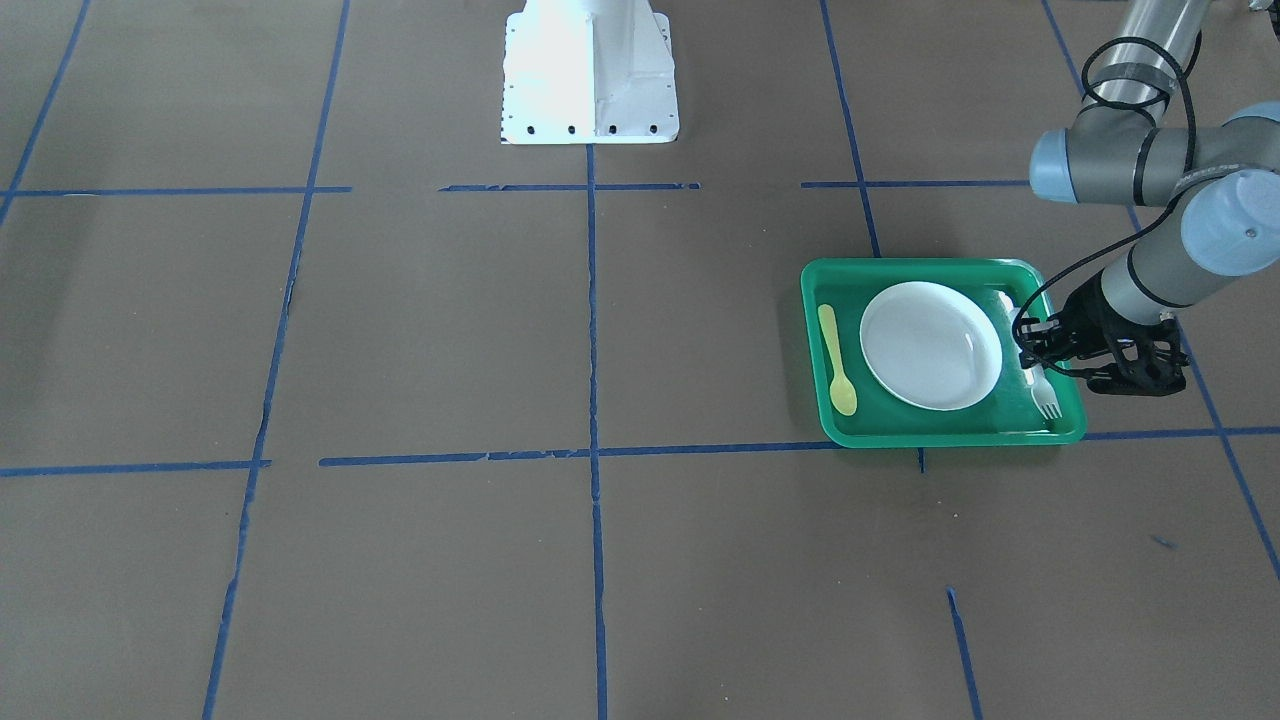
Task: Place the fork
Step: 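Lower the white fork onto the tray beside the plate and release it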
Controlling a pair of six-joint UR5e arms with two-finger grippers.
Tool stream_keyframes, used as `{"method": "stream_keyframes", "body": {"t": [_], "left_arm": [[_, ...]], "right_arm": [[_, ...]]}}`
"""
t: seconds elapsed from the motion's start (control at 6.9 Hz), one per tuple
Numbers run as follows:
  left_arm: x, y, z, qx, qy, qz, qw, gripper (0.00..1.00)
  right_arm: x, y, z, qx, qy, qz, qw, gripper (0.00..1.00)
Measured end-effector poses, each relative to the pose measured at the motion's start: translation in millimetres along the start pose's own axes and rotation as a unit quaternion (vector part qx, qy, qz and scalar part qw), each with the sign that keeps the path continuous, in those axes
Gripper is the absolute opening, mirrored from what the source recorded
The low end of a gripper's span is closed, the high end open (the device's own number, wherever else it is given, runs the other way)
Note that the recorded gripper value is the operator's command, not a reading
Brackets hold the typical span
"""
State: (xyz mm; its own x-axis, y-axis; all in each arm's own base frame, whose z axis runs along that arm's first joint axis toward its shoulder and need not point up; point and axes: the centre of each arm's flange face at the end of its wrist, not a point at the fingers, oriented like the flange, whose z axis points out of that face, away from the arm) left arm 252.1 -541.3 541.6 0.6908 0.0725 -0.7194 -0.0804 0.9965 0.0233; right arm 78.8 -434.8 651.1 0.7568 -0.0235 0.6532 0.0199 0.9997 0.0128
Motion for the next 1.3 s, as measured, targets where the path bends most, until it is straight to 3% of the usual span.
{"method": "stream_keyframes", "body": {"t": [0.29,0.43,0.58,1.01,1.3], "left_arm": [[-8,-1,11,-0.009,-0.006,-0.008,0.9999,0.0],[-11,-2,14,-0.012,-0.008,-0.011,0.9998,0.67],[-12,-2,15,-0.013,-0.008,-0.011,0.9998,0.9],[-15,-3,9,-0.008,-0.006,-0.006,0.9999,0.89],[-65,-18,-33,0.024,-0.013,0.024,0.9993,0.89]], "right_arm": [[0,0,0,0.0,0.0,0.0,1.0,1.0],[0,0,0,0.0,0.0,0.0,1.0,1.0],[0,0,0,0.0,0.0,0.0,1.0,1.0],[0,0,0,0.0,0.0,0.0,1.0,1.0],[0,0,0,0.0,0.0,0.0,1.0,1.0]]}}
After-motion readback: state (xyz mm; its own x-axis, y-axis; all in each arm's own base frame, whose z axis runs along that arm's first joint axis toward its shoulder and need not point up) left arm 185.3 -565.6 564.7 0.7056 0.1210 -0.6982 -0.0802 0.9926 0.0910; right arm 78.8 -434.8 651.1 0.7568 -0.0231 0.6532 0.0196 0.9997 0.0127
